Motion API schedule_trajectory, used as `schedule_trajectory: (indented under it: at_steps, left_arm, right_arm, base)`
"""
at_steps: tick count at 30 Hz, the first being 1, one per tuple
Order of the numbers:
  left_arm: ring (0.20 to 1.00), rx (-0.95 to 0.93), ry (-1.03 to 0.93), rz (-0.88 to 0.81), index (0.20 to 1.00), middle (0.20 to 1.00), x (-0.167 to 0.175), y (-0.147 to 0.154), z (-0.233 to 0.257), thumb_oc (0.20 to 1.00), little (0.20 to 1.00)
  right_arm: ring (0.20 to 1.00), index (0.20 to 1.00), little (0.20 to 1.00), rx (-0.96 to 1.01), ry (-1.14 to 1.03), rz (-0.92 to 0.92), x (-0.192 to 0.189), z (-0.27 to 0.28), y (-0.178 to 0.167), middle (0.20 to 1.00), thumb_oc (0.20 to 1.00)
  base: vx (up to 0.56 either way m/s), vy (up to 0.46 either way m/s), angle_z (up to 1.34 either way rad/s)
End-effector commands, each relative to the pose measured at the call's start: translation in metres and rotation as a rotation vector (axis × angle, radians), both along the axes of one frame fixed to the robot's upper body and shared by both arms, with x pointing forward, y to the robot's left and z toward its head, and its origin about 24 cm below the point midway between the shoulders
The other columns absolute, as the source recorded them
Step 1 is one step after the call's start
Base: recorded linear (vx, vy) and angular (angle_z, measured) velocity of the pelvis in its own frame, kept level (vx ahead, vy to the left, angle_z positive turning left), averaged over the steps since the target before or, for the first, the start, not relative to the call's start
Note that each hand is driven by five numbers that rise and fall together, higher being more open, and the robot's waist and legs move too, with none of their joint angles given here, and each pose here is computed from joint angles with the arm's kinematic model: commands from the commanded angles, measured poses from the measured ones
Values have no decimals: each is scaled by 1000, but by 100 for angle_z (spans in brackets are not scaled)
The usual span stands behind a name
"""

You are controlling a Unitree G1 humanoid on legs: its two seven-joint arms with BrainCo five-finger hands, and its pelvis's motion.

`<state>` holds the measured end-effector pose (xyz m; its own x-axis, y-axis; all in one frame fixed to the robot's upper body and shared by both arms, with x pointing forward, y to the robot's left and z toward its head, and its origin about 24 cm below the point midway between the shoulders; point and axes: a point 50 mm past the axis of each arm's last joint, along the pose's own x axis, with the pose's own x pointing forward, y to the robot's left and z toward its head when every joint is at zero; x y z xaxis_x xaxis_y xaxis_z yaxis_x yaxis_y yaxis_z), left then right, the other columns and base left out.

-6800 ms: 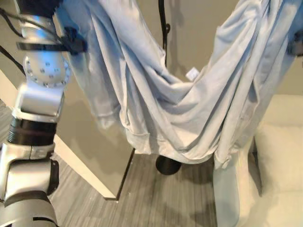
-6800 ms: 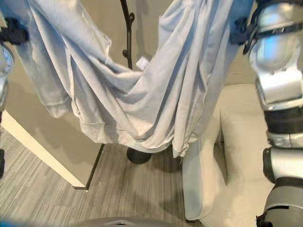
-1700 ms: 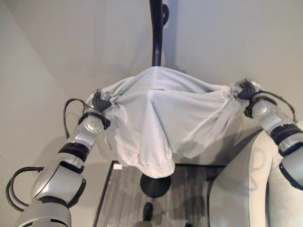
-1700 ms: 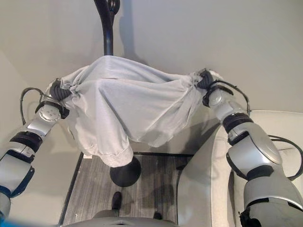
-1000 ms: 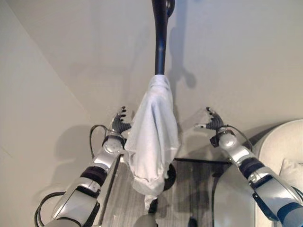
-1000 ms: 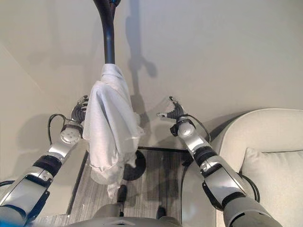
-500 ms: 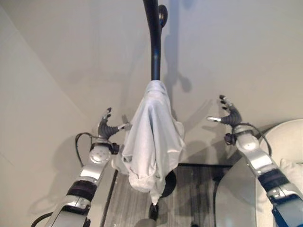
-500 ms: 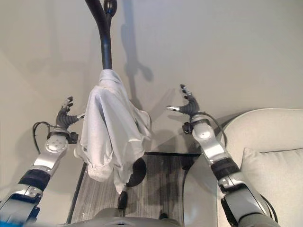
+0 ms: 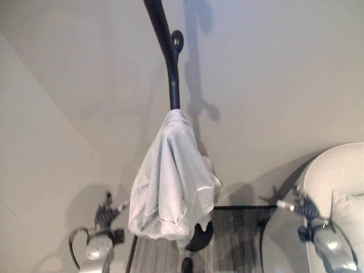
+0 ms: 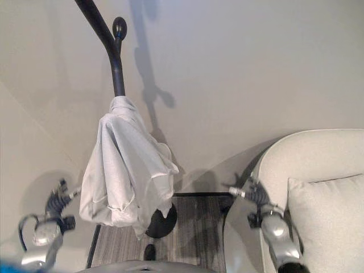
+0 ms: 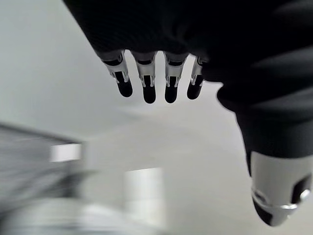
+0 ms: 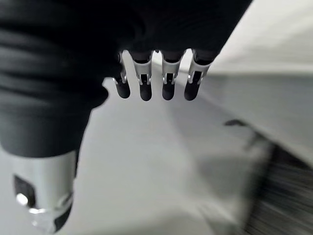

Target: Hang the clothes on the sofa on the clothes rack.

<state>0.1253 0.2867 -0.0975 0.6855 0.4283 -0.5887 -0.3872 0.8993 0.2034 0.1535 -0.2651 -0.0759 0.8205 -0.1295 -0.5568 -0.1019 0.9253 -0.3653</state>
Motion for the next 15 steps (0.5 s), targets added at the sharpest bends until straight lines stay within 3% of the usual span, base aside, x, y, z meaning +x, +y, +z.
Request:
schedule_trajectory:
  at_steps: [1,4,5,7,15]
  left_arm:
    - [1000,-18,-13,-127,1000,1000,17,-5,0,1000,1000]
    - [1000,-23,135,-224,1000,1000,1,-22,-22,1000,1000]
    - [1000,-23,282,-293,1000,1000,-13,-37,-41,1000,1000]
    - [1000,-40,389,-313,1000,1000,-27,-47,-54,1000,1000]
    - [1000,-64,507,-319,1000,1000,-45,-49,-63,1000,1000]
  right_arm:
    - [1000,1000,1000,15,-6,61,20,-7,16,1000,1000]
    - [1000,1000,1000,23,143,37,1,-34,21,1000,1000]
    - [1000,1000,1000,26,301,-40,-24,-59,23,1000,1000]
    - [1000,1000,1000,51,392,-129,-41,-71,26,1000,1000]
    - [1000,1000,1000,80,508,-219,-63,-83,28,1000,1000]
  base:
    - [-16,26,6]
    - [-2,4,-1]
    - [17,11,-4]
    - [16,6,-1]
    - [17,-1,0]
